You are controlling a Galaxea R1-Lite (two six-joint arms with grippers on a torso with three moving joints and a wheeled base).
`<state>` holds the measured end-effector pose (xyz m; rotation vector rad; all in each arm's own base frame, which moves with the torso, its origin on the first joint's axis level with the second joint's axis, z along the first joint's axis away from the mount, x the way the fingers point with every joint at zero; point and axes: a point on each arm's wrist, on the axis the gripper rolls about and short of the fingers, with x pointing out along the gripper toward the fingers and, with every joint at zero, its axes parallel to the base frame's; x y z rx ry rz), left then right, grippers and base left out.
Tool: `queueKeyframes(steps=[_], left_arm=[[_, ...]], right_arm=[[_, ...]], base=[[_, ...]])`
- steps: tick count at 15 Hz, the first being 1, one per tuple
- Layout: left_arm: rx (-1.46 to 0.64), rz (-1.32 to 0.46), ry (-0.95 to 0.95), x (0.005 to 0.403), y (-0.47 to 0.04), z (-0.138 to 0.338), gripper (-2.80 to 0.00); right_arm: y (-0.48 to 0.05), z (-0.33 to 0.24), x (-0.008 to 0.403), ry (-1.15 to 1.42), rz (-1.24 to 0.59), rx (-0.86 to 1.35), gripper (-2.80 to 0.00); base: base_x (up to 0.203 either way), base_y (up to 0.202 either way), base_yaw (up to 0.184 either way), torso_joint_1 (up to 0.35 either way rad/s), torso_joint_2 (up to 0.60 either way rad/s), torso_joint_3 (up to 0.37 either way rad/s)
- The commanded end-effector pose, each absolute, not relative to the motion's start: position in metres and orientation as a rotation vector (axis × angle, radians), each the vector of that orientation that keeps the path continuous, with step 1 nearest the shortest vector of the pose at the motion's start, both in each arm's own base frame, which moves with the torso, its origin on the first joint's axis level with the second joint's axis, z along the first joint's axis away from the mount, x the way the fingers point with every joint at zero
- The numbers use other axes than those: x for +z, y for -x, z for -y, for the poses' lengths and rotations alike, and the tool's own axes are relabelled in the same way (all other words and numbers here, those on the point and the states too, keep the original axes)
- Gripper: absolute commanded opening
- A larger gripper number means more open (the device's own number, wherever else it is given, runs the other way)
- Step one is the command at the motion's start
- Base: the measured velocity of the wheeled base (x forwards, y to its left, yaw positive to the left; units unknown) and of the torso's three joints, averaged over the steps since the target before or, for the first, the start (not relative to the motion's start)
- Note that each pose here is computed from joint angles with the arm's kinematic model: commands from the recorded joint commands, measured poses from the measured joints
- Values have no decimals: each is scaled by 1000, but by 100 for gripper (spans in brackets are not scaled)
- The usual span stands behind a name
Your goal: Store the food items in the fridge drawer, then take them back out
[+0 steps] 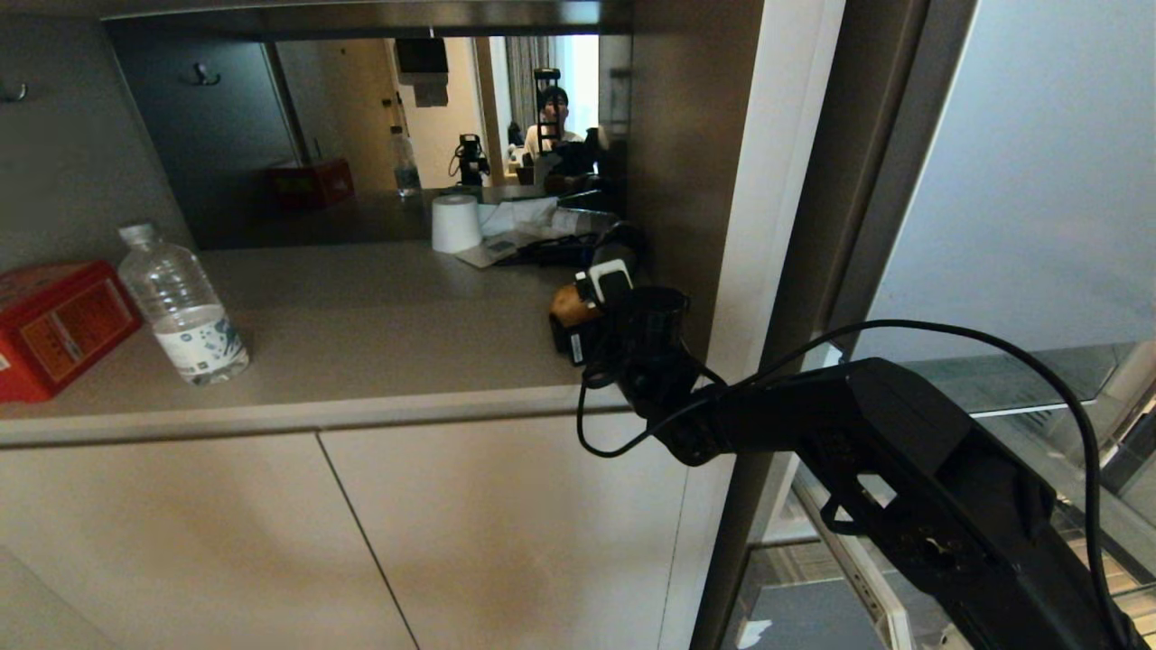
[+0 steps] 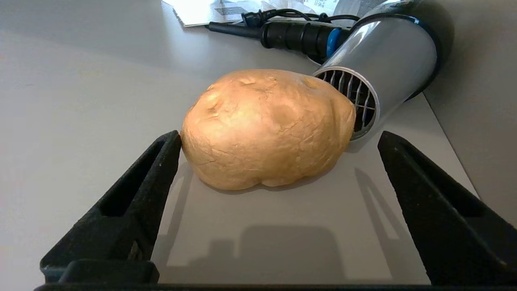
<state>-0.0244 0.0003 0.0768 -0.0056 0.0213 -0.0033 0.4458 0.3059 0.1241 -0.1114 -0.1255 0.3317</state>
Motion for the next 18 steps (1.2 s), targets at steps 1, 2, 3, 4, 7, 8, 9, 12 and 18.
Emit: queueKeyframes(steps=[1,2,3,4,7,8,9,12,18], left_arm=[[-3,-23,6,77,24,0,-280],[-3,-23,6,77,24,0,-280],[-3,-23,6,77,24,0,-280],[-3,-23,6,77,24,0,-280],[-3,-23,6,77,24,0,-280],[-3,-23,6,77,24,0,-280],[-3,-23,6,77,24,0,-280],[-3,-23,6,77,24,0,-280],[-3,-23,4,77,24,0,-280]], right_arm=[[-447,-305,122,115,122,329,0],[-447,-305,122,116,122,328,0],[-447,-305,123,116,122,329,-280],[-447,-305,123,118,118,330,-280],[-446,-305,126,115,122,330,-280],[-446,-304,127,113,126,328,-280],[-445,-304,129,111,130,326,-280],[-441,-305,138,104,146,322,-280],[-415,-302,174,88,163,305,-280]], base=[[0,0,0,0,0,0],[0,0,0,0,0,0],[0,0,0,0,0,0],[0,0,0,0,0,0],[0,0,0,0,0,0],[0,0,0,0,0,0],[0,0,0,0,0,0],[0,0,0,0,0,0],[0,0,0,0,0,0]])
